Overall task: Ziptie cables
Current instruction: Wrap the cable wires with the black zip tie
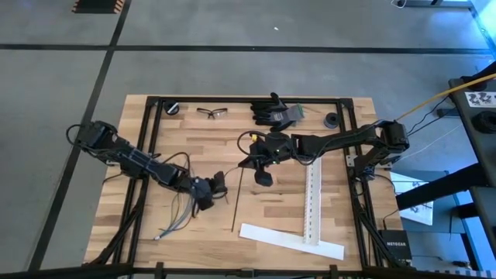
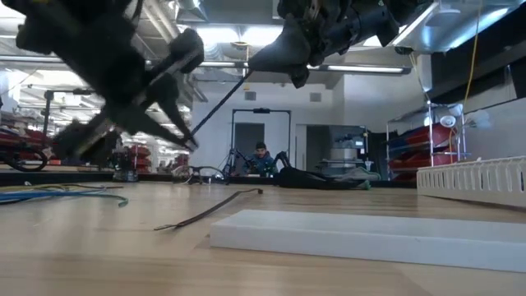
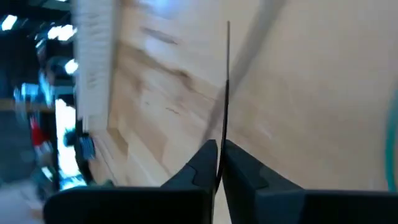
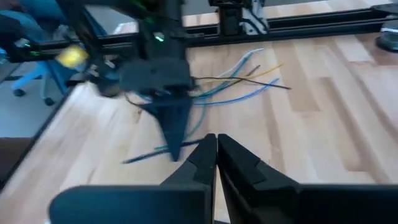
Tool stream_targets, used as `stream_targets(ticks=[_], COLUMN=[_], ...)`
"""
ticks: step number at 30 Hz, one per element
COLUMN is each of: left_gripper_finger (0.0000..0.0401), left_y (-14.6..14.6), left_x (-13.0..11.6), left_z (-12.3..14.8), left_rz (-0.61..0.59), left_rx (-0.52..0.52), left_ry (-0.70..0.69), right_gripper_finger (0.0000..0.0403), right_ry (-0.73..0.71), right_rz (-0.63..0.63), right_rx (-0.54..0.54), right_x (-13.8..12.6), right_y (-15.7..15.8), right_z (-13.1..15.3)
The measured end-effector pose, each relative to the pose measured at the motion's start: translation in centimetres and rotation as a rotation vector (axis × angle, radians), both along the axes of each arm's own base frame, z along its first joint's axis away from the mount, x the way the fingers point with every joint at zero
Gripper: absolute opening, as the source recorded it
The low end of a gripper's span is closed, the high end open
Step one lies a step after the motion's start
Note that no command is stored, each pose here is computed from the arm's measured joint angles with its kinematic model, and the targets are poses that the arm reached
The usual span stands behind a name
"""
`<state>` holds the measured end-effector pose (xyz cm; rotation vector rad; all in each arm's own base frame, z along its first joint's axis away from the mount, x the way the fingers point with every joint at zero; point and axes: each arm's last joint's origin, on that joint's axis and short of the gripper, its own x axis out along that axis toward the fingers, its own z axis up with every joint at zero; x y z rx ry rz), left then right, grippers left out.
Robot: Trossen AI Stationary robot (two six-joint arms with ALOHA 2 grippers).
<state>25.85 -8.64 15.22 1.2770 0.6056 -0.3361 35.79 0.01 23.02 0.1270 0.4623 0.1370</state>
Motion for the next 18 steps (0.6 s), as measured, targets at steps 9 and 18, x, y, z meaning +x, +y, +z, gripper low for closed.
stream_targets(ticks=[9, 18], left_gripper_finger=[0.0000, 0.0000], left_y=[-1.3, -0.5], left_x=[1.2, 1.7], left_z=[2.3, 2.6], left_rz=[0.244, 0.338], left_rx=[-0.514, -0.628], left_ry=[-0.224, -0.284], right_gripper_finger=[0.0000, 0.0000], right_ry=[-0.058, -0.116], right_rz=[-0.031, 0.007], right_rx=[-0.076, -0.098], right_x=[0.2, 0.4], right_y=[-0.2, -0.1], right_z=[0.4, 0.9])
